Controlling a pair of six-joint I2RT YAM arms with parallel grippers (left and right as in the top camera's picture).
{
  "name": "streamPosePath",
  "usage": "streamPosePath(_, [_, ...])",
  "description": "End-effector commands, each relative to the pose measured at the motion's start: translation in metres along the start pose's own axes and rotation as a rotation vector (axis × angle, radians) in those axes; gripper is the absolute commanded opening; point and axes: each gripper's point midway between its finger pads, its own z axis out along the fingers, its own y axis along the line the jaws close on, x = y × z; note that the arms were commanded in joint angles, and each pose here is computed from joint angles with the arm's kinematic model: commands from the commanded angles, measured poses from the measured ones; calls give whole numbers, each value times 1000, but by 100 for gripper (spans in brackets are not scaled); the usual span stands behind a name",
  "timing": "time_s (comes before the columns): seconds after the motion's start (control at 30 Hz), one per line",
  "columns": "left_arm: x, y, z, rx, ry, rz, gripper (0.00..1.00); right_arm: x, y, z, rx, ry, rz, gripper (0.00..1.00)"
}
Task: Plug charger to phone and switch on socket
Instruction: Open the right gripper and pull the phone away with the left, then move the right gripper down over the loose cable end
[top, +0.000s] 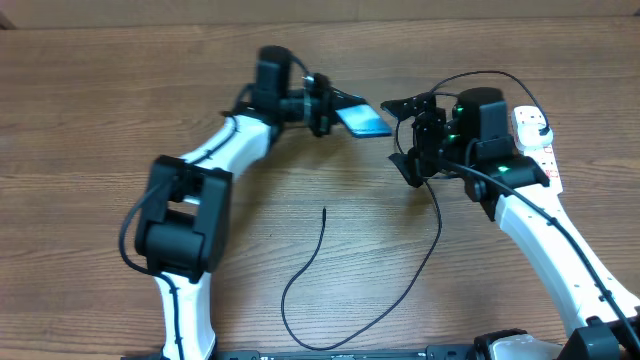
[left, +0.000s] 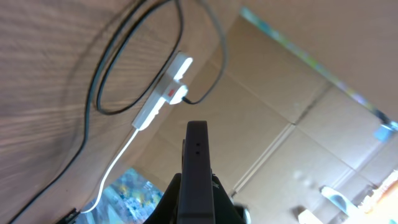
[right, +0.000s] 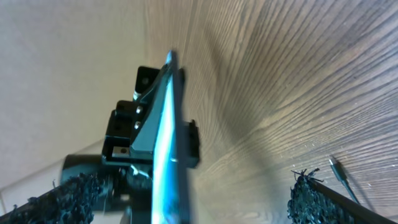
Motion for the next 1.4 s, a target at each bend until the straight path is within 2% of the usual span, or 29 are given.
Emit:
streamPosePath(0.0, [5,-20,-48,61,106,130,4,9,15,-12,-58,98,-102,100])
streamPosePath(0.17, [-1,-25,-90,109,169,198,4,14,18,-15,-78,138,-132,100])
streamPosePath(0.43, [10,-26,-130,169,292,334,4,26,35,-20,-163,189,-355,99])
streamPosePath(0.63, [-5,-29,-153,203,232,420,4,33,53,-30,-156,177,-463,99])
streamPosePath(0.87, [-26,-30,-189,235,149,409,4,32,66,-45,16,3,-571,99])
streamPosePath(1.0, [-33,-30,-203,247,119,405,4,50,68,-42,67,-35,-642,99])
streamPosePath(1.23, [-35,-30,-208,251,108,408,4,65,34,-34,266,-124,-725,99])
streamPosePath(1.37, [-35,-30,-208,251,107,412,4,85,12,-22,359,-105,-786,99])
